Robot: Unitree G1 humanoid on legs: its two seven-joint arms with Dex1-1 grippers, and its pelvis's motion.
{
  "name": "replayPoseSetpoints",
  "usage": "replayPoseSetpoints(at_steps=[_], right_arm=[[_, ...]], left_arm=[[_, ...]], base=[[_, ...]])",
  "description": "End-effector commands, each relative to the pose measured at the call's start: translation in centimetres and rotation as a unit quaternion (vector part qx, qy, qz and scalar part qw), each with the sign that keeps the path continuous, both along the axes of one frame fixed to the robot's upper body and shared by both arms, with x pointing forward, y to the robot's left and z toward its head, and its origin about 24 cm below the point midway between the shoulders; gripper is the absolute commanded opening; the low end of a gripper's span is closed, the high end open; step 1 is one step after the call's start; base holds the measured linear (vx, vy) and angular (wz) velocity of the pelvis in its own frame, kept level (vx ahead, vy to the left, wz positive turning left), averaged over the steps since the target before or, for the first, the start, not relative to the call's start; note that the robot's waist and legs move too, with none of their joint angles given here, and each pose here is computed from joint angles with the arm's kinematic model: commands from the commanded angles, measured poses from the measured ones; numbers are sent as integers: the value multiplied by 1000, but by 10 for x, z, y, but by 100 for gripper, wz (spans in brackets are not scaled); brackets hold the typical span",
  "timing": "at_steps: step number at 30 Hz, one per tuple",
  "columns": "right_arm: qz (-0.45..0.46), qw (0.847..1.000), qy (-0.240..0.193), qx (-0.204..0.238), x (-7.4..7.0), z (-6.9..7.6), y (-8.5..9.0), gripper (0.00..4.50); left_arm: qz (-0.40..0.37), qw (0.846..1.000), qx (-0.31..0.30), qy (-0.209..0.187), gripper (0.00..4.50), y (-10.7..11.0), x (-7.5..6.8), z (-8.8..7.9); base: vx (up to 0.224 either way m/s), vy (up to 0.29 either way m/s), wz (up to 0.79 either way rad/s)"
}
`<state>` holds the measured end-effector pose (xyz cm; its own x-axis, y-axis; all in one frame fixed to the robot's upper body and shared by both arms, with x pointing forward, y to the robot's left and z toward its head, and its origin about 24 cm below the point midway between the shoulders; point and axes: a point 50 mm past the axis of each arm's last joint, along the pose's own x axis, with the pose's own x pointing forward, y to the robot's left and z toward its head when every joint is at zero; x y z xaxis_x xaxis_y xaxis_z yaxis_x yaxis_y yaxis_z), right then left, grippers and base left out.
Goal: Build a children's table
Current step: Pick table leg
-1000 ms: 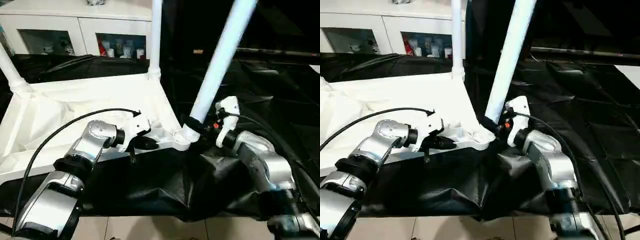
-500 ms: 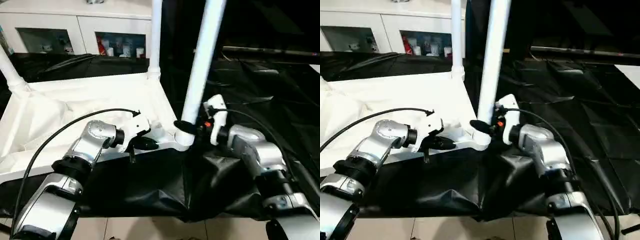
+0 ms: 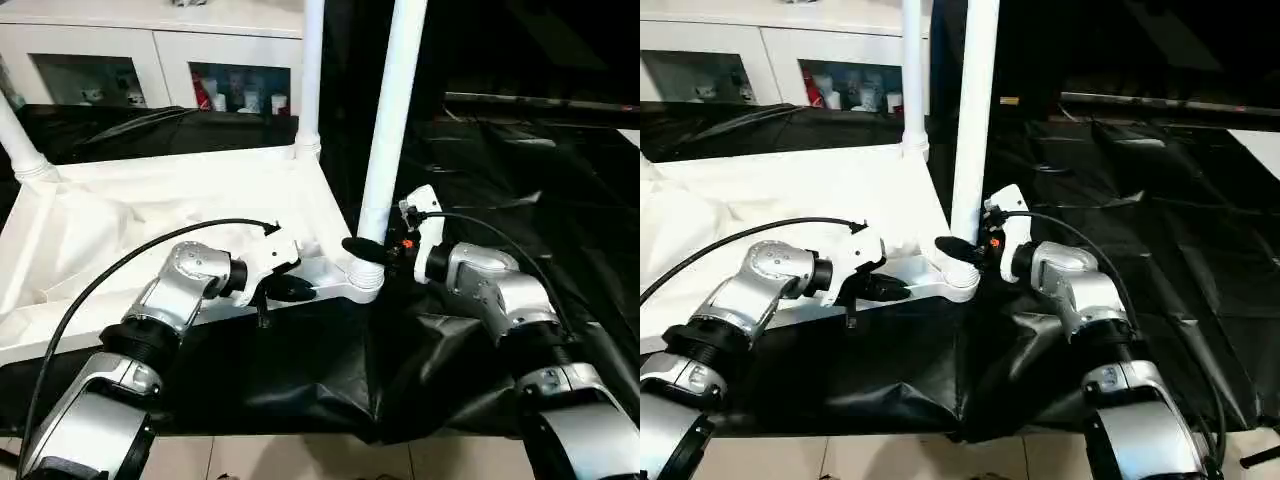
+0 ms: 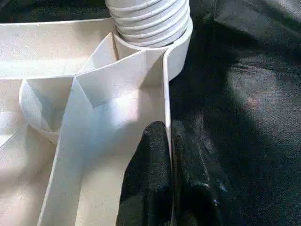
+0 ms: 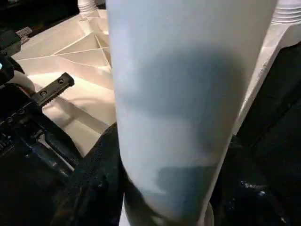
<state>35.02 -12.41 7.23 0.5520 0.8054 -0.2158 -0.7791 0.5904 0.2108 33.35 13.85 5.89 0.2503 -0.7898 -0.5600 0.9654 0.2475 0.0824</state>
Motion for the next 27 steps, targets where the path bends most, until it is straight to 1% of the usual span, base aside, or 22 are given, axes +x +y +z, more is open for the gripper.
replayPoseSetpoints(at_steps=[1, 3, 6, 8, 9, 10, 14, 15, 18, 21, 23, 27], right_arm=[[-18, 1000, 15, -4, 1, -7, -8, 191], [-24, 1000, 15, 4, 0, -9, -9, 191], [-44, 998, 16, 30, -3, -15, -13, 191], [-53, 998, 16, 39, -5, -19, -14, 191], [-65, 997, 15, 50, -9, -25, -14, 191], [-68, 996, 15, 53, -10, -27, -14, 191], [-98, 992, 16, 75, -22, -44, -12, 191], [-98, 992, 16, 75, -22, -44, -12, 191], [-113, 989, 12, 89, -28, -50, -12, 191], [-116, 989, 1, 92, -35, -54, -11, 191], [-109, 991, -14, 74, -39, -56, -10, 191], [-79, 995, -26, 45, -45, -57, -4, 191]], left_arm=[[-20, 1000, 11, 15, 0, 0, -5, -4], [-17, 1000, 10, 14, 0, 0, -5, -3], [-10, 1000, 8, 11, 0, 1, -3, -3], [-7, 1000, 7, 10, 0, 1, -3, -3], [-5, 1000, 6, 9, 0, 1, -2, -2], [-5, 1000, 6, 9, 0, 1, -2, -2], [-2, 1000, 6, 9, 0, 2, -1, -1], [-2, 1000, 6, 9, 0, 2, -1, -1], [-1, 1000, 7, 8, 0, 2, 0, 0], [-1, 1000, 10, 6, 0, 3, 1, 1], [-1, 1000, 13, 5, 0, 3, 1, 1], [-6, 1000, 17, 5, 0, 3, 1, 1]], base=[[0, 0, 0], [0, 0, 0], [0, 0, 0], [0, 0, 0], [0, 0, 0], [0, 0, 0], [0, 0, 0], [0, 0, 0], [0, 0, 0], [0, 0, 0], [0, 0, 0], [0, 0, 0]])
